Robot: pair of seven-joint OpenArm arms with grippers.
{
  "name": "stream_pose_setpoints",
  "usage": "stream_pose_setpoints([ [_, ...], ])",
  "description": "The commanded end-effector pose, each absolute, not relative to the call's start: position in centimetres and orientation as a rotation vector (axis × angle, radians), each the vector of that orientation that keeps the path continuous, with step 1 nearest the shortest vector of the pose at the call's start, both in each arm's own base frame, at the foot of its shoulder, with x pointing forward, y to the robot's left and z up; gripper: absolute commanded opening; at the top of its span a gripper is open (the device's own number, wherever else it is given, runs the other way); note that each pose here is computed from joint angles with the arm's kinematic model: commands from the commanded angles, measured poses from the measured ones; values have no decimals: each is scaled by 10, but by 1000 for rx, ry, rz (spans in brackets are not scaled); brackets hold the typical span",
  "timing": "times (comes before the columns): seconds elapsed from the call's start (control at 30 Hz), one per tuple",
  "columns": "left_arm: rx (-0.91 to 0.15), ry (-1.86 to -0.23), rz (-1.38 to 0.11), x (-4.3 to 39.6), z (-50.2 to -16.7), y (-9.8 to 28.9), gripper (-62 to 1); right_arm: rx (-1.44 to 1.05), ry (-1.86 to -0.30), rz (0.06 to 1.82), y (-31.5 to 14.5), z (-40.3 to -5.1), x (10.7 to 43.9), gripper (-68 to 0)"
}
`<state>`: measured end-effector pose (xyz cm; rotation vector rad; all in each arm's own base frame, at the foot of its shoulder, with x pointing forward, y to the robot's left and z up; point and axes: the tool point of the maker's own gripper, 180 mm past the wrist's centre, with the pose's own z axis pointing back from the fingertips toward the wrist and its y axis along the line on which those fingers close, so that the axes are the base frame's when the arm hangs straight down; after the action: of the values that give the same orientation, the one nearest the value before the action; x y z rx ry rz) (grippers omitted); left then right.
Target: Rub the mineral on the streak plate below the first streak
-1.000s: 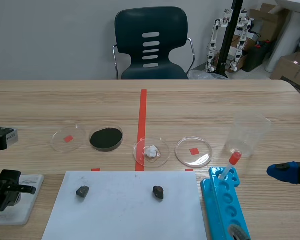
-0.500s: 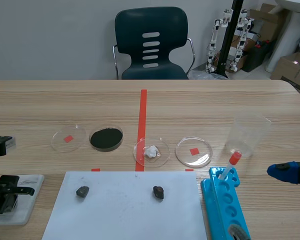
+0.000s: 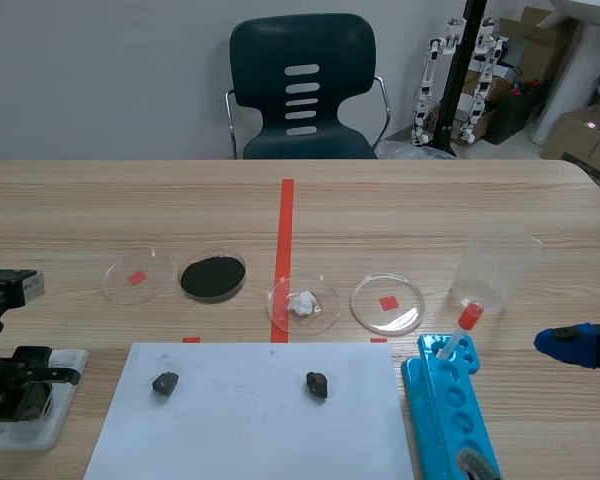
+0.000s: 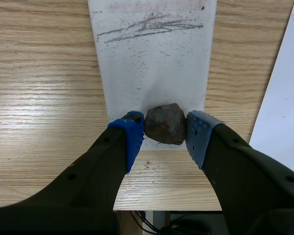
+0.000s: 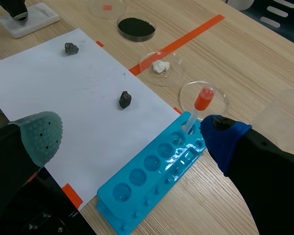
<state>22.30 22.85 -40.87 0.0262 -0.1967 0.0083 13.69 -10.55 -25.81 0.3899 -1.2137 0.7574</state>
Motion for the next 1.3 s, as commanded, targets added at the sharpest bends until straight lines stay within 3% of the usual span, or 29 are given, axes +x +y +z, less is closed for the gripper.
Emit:
stream_pose_setpoints([
  [0.0,33,-218,3,229,-404,231,-464,397,-1236,752,-104,-253,140,-88],
  [0.47,28,-208,14,229,-409,235,-464,396,-1234,752,-104,-254,139,-88],
  [0.97,-104,-207,-12,228,-409,211,-464,396,-1234,752,-104,-254,139,-88],
  [1.13,-53,-209,-14,228,-410,220,-464,396,-1234,752,-104,-254,139,-88],
  [1.27,58,-205,-8,228,-410,240,-464,396,-1234,752,-104,-254,139,-88],
])
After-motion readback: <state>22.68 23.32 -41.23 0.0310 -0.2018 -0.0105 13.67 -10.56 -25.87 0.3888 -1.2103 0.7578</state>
